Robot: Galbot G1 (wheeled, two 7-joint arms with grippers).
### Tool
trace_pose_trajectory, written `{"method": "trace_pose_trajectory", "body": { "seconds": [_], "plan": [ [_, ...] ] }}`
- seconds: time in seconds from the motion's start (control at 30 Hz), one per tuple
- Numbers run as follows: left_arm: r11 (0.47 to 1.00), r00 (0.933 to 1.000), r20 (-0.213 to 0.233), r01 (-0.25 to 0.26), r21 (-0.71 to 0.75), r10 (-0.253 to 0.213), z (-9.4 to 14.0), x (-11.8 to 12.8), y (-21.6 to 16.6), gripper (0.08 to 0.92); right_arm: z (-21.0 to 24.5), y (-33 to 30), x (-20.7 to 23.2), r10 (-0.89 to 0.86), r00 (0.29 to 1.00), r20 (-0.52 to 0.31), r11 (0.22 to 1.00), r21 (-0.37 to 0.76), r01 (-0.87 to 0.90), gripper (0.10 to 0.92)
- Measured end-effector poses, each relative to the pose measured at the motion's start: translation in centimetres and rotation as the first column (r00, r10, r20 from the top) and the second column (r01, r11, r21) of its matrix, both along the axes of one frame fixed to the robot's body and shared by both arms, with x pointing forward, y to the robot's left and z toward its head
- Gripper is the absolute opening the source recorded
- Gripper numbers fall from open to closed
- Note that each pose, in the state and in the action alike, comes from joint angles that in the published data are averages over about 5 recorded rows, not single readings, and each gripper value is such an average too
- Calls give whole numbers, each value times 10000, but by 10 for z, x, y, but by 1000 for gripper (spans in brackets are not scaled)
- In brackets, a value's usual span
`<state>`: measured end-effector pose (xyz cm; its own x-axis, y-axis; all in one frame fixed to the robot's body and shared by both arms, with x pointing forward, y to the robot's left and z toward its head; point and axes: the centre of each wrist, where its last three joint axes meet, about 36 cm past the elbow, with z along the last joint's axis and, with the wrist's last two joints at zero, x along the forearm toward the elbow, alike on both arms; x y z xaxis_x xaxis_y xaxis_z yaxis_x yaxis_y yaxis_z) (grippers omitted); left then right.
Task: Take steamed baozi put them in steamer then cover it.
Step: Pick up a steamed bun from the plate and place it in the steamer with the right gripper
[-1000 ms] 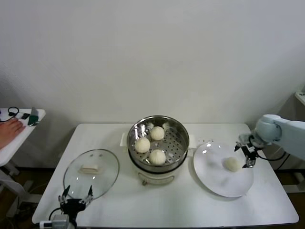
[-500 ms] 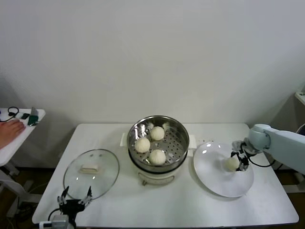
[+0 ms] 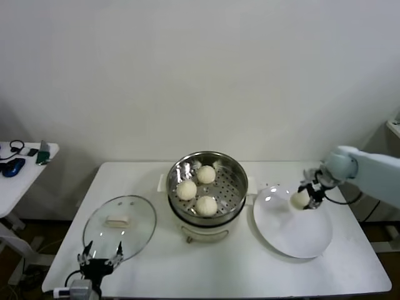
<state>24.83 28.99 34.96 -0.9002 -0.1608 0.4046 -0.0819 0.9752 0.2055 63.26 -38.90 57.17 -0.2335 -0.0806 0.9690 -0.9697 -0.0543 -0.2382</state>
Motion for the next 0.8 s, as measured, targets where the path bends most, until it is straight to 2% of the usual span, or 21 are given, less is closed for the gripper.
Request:
{"method": "trace_pose_trajectory", "body": {
  "seconds": [0.2,0.37,0.53,0.8],
  "plan": [
    [9999,9999,67,103,33,-104,3,3,0,823,103,62,4,575,9940,929,9932,958,-664,662],
    [9999,9998,156,109,-18,-109,6,5,0,823,147,122,-9,1111,9858,1256,9791,1563,-1302,662],
    [9999,9998,183,72,-95,-70,7,4,-1,823,143,168,-24,1589,9811,1106,9710,1624,-1756,667],
    [9999,9998,182,-21,-135,23,7,2,1,823,97,206,-33,2010,9771,702,9705,1213,-2084,670]
  ]
}}
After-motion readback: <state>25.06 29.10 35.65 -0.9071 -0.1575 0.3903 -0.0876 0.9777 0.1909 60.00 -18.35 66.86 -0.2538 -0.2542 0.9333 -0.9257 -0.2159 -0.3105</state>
